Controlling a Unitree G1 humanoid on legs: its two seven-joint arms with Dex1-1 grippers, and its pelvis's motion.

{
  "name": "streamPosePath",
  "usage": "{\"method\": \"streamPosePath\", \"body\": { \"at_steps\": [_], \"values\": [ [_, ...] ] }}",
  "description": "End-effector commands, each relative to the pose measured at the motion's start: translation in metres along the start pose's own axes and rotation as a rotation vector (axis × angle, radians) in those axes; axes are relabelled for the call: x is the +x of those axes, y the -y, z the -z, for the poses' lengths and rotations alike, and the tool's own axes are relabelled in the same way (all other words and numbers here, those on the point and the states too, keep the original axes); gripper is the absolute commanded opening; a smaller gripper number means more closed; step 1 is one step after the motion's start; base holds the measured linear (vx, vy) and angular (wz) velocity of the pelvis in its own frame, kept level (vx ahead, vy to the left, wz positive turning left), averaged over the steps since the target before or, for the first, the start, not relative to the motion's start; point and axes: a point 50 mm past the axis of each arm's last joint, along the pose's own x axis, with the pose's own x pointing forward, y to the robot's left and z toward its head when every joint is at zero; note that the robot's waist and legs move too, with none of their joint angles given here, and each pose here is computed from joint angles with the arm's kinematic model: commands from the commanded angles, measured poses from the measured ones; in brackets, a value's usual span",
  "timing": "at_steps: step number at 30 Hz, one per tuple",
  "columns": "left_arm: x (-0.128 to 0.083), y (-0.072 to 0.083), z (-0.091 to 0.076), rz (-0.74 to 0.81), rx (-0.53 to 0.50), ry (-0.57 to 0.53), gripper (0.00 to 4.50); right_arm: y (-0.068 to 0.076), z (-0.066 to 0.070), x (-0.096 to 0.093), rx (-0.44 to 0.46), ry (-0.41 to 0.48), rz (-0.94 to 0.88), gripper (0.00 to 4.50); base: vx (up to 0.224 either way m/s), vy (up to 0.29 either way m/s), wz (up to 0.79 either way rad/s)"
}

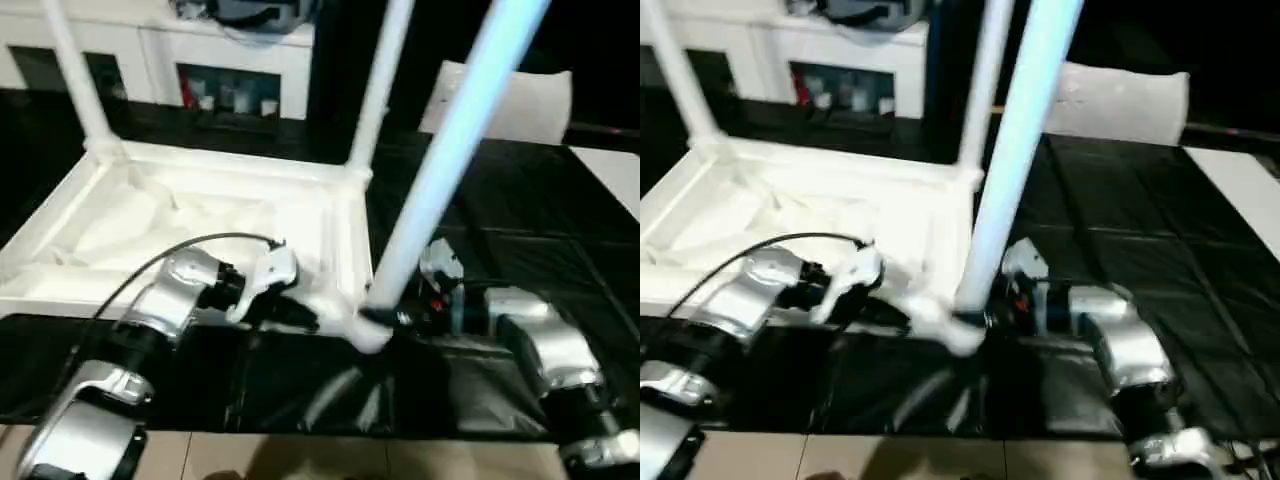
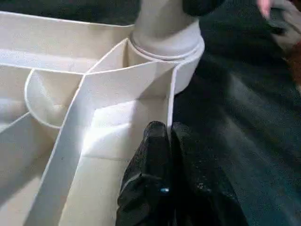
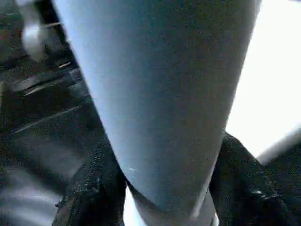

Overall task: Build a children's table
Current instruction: Rotate leg to tighten

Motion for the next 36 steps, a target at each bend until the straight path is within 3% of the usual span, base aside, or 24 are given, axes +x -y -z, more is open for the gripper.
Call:
{"method": "streamPosePath", "body": {
  "at_steps": [1,4,5,8,17,18,23,24,26,27,28,34,36],
  "values": [
    [0.023,-0.008,-0.028,-0.134,-0.061,0.155,0.00,-0.018,0.014,0.032,0.083,-0.024,0.024,1.99,0.000,0.000,0.00],
    [0.038,-0.013,-0.040,-0.234,-0.118,0.204,0.00,-0.014,0.011,0.055,0.172,0.001,0.221,1.96,0.000,0.000,0.00],
    [0.038,-0.013,-0.040,-0.234,-0.118,0.204,0.00,-0.014,0.011,0.055,0.172,0.001,0.221,1.95,0.000,0.000,0.00],
    [0.047,-0.020,-0.053,-0.339,-0.152,0.235,0.00,-0.010,0.002,0.075,0.258,0.032,0.407,1.94,0.000,0.000,0.00],
    [0.050,-0.026,-0.066,-0.443,-0.103,0.235,0.00,-0.017,-0.029,0.108,0.266,0.110,0.528,1.94,0.000,0.000,0.00],
    [0.049,-0.026,-0.066,-0.443,-0.095,0.231,0.00,-0.018,-0.030,0.108,0.250,0.113,0.528,2.50,0.000,0.000,0.00],
    [0.046,-0.024,-0.058,-0.421,-0.055,0.212,0.00,-0.016,-0.029,0.102,0.230,0.136,0.532,2.85,0.000,0.000,0.00],
    [0.045,-0.023,-0.056,-0.402,-0.033,0.209,0.00,-0.013,-0.027,0.095,0.212,0.138,0.542,3.10,0.000,0.000,0.00],
    [0.041,-0.020,-0.052,-0.354,0.024,0.208,0.00,-0.006,-0.023,0.078,0.144,0.142,0.557,3.14,0.000,0.000,0.00],
    [0.041,-0.020,-0.052,-0.354,0.024,0.208,0.00,-0.006,-0.023,0.078,0.144,0.142,0.557,3.21,0.000,0.000,0.00],
    [0.038,-0.018,-0.050,-0.322,0.054,0.215,0.00,-0.003,-0.021,0.063,0.086,0.160,0.555,3.33,0.000,0.000,0.00],
    [0.031,-0.016,-0.046,-0.309,0.074,0.238,0.00,-0.002,-0.022,0.032,0.050,0.230,0.520,3.91,0.000,0.000,0.00],
    [0.030,-0.016,-0.046,-0.309,0.066,0.248,0.44,-0.002,-0.022,0.028,0.039,0.230,0.520,4.04,0.000,0.000,0.00]
  ]
}}
